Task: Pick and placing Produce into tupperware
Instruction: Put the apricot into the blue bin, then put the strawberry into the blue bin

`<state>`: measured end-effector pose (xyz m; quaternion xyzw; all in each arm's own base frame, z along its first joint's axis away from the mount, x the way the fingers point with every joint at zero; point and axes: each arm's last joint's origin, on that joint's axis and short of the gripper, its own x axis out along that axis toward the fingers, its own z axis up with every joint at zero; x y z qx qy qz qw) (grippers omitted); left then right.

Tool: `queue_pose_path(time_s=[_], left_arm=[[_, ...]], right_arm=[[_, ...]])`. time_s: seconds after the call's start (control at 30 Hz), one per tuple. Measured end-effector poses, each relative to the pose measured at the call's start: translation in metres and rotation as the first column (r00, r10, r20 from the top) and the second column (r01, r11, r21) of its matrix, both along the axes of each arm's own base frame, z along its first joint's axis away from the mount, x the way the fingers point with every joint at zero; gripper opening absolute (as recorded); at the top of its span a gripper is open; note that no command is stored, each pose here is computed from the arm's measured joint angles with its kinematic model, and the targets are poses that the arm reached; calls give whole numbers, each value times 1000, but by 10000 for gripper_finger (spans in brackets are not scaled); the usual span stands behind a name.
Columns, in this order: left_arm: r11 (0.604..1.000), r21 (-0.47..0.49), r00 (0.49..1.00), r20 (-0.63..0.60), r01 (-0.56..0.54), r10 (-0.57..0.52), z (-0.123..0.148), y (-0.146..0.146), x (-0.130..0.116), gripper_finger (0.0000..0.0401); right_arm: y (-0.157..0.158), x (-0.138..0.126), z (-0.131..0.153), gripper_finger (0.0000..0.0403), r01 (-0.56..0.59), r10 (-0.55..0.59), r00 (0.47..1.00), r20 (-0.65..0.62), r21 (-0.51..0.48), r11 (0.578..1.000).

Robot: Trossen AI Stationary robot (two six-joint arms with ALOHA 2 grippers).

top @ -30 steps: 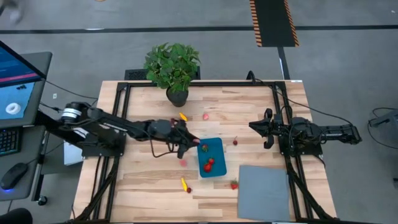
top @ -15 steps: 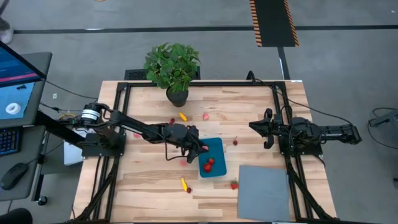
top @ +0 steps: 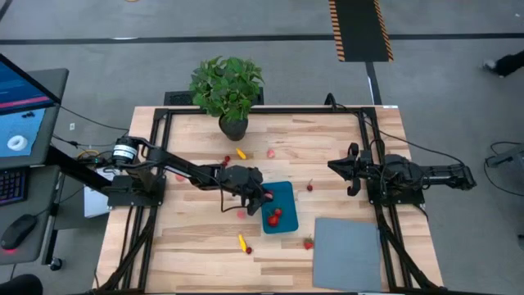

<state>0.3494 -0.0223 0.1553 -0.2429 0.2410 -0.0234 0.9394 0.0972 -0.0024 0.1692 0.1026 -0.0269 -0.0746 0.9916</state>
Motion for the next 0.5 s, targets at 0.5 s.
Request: queue_pose_path(time_s=[0.5], left_arm=[[997,-9,985,160,73,-71,18,9,2,220]], right_arm=[[0,0,0,69,-5,4,1000,2,18,1000]])
